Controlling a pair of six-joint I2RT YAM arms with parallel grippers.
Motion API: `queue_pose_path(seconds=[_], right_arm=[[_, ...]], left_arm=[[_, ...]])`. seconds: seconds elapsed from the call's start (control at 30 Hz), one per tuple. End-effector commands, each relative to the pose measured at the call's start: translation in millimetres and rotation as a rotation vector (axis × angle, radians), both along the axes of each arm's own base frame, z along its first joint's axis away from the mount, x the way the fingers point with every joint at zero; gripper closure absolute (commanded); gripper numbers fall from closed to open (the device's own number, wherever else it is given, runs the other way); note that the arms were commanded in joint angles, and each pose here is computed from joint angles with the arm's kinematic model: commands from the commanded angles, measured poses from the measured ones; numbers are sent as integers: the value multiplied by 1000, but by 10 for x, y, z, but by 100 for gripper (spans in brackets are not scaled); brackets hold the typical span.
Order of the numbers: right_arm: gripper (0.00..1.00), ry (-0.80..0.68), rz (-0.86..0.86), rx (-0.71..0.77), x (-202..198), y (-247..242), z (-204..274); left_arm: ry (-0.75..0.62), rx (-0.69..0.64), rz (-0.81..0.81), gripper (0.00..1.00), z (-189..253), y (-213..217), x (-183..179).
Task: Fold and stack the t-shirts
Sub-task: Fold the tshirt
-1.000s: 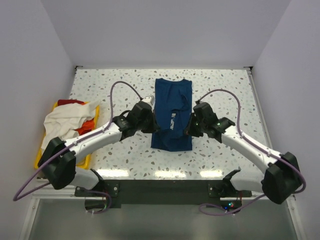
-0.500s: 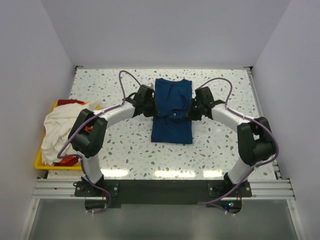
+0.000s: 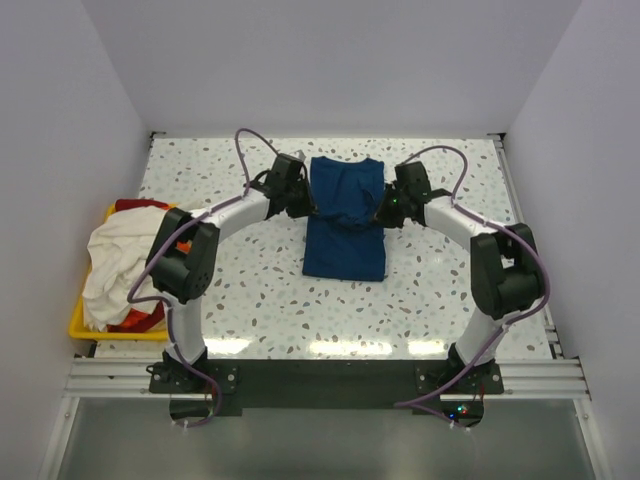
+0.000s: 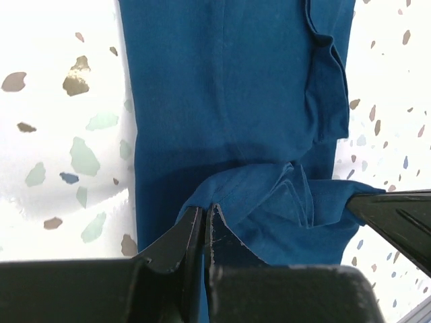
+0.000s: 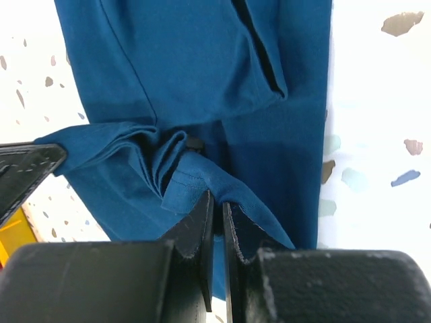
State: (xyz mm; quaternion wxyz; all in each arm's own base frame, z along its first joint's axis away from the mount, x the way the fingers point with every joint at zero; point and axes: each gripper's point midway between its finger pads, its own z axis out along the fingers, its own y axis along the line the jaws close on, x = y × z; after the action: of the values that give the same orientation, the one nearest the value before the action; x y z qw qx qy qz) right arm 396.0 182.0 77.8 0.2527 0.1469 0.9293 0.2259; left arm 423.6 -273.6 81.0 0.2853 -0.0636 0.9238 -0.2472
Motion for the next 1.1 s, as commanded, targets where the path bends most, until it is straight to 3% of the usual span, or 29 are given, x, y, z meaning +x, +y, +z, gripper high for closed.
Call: queue_pose_path(seconds=[0.0,0.2,0.3,0.37,0.4,0.43,0.47,0.53,0.57,0.6,0.67,0.77,0.83,1.07], right_arm=[[100,-54,6,26,192,34,124],[99,-48,-19,36,251,-41,70],[96,-50,-32,32,294,-98,49],[84,-64,-37,24,349,-136,75],[78,-62,-39,23,352,-143,68],[72,-74,-35,25,386,-145,116],[61,-83,-31,22,398,-152,143],[54,-109,-23,8,420,-169,245],[49,-120,-22,-2,427,-187,279],[44,-140,-19,-8,427,-201,362],[44,-154,-8,-23,392,-215,405],[46,-180,14,-42,283,-137,486],[51,-184,39,-40,212,-55,480],[66,-130,108,-50,165,172,215]], left_arm=[[-57,-24,-35,100,129,-63,189],[-49,-6,-40,100,26,-51,281],[-50,6,-42,90,3,-20,328],[-71,24,-45,76,52,16,377],[-75,22,-41,76,85,30,385],[-89,34,-30,68,118,69,412],[-100,36,-22,62,168,108,434],[-126,53,-14,46,296,171,454],[-129,62,-13,45,332,194,441],[-148,61,-7,45,428,216,427],[-164,51,-8,48,505,219,394],[-163,24,-33,61,529,154,294],[-149,7,-59,73,505,47,229],[-107,0,-131,94,274,-312,120]])
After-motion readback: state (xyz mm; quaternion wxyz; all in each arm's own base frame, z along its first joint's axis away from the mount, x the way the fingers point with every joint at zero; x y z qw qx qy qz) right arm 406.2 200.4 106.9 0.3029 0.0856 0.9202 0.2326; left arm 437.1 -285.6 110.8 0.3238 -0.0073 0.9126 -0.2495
